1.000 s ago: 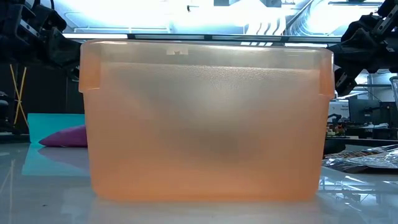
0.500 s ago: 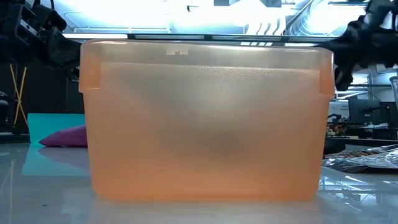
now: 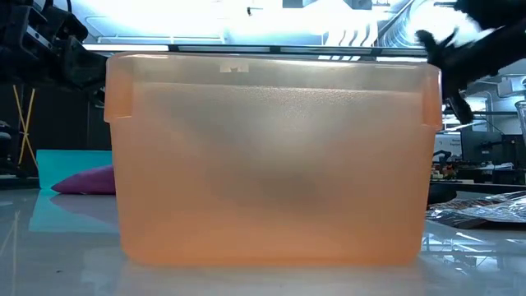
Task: Sort spices by type
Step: Put the top orange seasoning pack into the blue bin
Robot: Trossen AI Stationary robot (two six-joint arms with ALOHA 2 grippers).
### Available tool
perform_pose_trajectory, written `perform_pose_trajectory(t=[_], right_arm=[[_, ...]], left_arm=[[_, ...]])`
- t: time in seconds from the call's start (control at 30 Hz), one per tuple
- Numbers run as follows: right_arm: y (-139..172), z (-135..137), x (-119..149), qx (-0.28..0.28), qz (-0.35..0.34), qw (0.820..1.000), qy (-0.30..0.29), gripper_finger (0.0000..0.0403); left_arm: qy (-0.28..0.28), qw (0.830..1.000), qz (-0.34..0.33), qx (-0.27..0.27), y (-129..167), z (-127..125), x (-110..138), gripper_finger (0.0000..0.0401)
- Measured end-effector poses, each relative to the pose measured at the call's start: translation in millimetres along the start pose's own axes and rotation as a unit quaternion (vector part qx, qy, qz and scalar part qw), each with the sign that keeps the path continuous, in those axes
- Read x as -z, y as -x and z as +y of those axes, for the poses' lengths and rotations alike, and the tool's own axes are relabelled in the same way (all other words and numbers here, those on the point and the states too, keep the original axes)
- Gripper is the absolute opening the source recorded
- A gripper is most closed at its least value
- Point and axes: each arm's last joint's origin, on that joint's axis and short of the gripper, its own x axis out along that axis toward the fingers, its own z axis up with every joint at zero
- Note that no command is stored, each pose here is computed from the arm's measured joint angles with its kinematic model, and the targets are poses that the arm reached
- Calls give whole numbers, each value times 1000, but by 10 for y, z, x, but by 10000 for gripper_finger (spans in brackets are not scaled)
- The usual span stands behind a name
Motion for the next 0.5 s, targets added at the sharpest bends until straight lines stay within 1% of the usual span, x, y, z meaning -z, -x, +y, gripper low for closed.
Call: perform_pose_trajectory(t=[0.07,0.17,0.27,0.37,0.5], right_arm=[[-108,-14,-66,41,45,998,8,9],[-290,-9,-212,74,78,994,29,35],[-493,-48,-344,127,99,986,41,77],[-694,-77,-481,174,115,977,54,127],[-971,-93,-618,226,146,962,49,186]], left_arm=[[0,1000,0,0,0,0,0,1],[0,1000,0,0,0,0,0,1],[0,1000,0,0,0,0,0,1],[0,1000,0,0,0,0,0,1],[0,1000,0,0,0,0,0,1]])
